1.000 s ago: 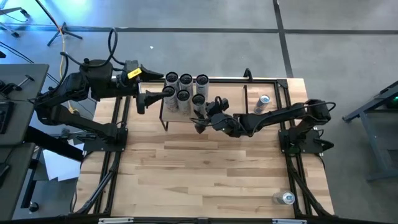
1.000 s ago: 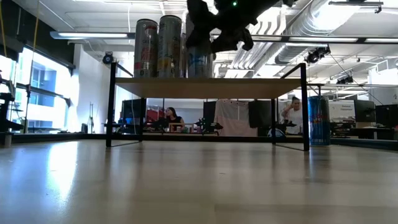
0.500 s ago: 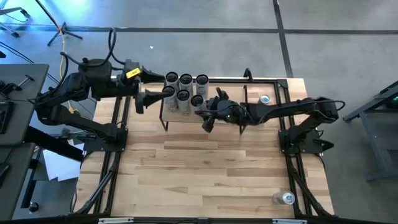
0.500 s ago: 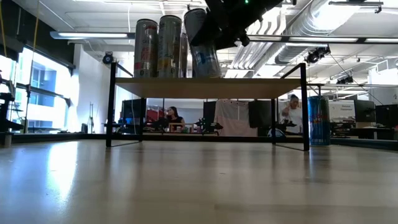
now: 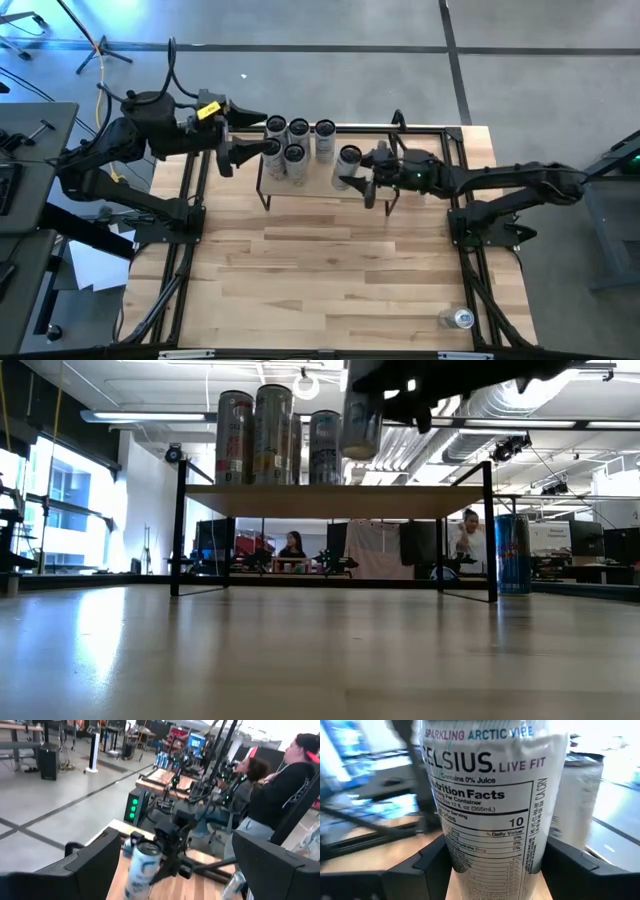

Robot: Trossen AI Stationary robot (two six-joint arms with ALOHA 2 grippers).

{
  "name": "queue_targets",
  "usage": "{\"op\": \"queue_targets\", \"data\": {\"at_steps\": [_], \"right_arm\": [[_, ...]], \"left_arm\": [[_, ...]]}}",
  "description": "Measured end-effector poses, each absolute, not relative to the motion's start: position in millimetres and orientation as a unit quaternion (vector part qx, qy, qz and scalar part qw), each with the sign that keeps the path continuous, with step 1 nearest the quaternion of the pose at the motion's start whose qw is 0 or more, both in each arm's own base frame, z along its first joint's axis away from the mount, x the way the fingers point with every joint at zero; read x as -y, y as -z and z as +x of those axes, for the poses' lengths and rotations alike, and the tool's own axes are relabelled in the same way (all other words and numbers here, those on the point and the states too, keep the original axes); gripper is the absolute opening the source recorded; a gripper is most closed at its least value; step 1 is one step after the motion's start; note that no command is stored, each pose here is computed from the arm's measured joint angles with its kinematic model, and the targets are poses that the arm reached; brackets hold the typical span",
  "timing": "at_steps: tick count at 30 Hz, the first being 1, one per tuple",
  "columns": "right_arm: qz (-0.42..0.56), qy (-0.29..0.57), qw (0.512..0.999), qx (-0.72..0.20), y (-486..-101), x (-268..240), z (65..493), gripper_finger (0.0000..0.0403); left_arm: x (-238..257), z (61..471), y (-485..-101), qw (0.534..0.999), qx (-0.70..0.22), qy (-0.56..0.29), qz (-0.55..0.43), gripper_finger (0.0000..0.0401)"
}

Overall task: Place canned beverage on shelf
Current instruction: Put the white blue soda can on the shelf aligned with the other white blue soda can

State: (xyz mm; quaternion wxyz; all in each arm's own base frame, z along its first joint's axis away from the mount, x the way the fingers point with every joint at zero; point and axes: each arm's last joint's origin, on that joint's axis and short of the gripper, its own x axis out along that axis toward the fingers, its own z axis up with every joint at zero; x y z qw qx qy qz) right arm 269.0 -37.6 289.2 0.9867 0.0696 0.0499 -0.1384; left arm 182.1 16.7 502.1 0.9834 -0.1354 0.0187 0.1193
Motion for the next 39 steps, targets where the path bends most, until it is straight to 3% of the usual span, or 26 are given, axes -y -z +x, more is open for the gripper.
{"op": "queue_targets", "data": {"at_steps": [6,9,18,24,31,39], "right_arm": [[0.089,0.003,0.996,-0.03,-280.5,53.0,276.7,0.024],[0.074,-0.024,0.997,-0.029,-272.5,59.4,284.6,0.024],[0.026,-0.032,0.999,-0.036,-265.5,77.4,300.1,0.0241],[-0.051,-0.049,0.992,-0.106,-266.3,76.8,316.7,0.0241],[-0.046,-0.05,0.989,-0.134,-268.0,79.7,325.8,0.0241],[-0.042,0.027,0.988,-0.144,-267.9,84.4,325.7,0.0241]], "left_arm": [[-16.5,186.7,-507.0,0.984,0.01,-0.111,-0.137,0.0351],[-16.5,187.6,-507.2,0.984,0.012,-0.109,-0.142,0.0351],[-12.3,187.8,-507.2,0.982,0.012,-0.098,-0.159,0.0351],[-9.9,187.9,-507.0,0.983,0.01,-0.093,-0.158,0.0351],[-8.1,187.8,-506.5,0.984,0.006,-0.089,-0.154,0.0351],[-7.7,187.9,-506.3,0.985,0.004,-0.082,-0.155,0.0351]]}}
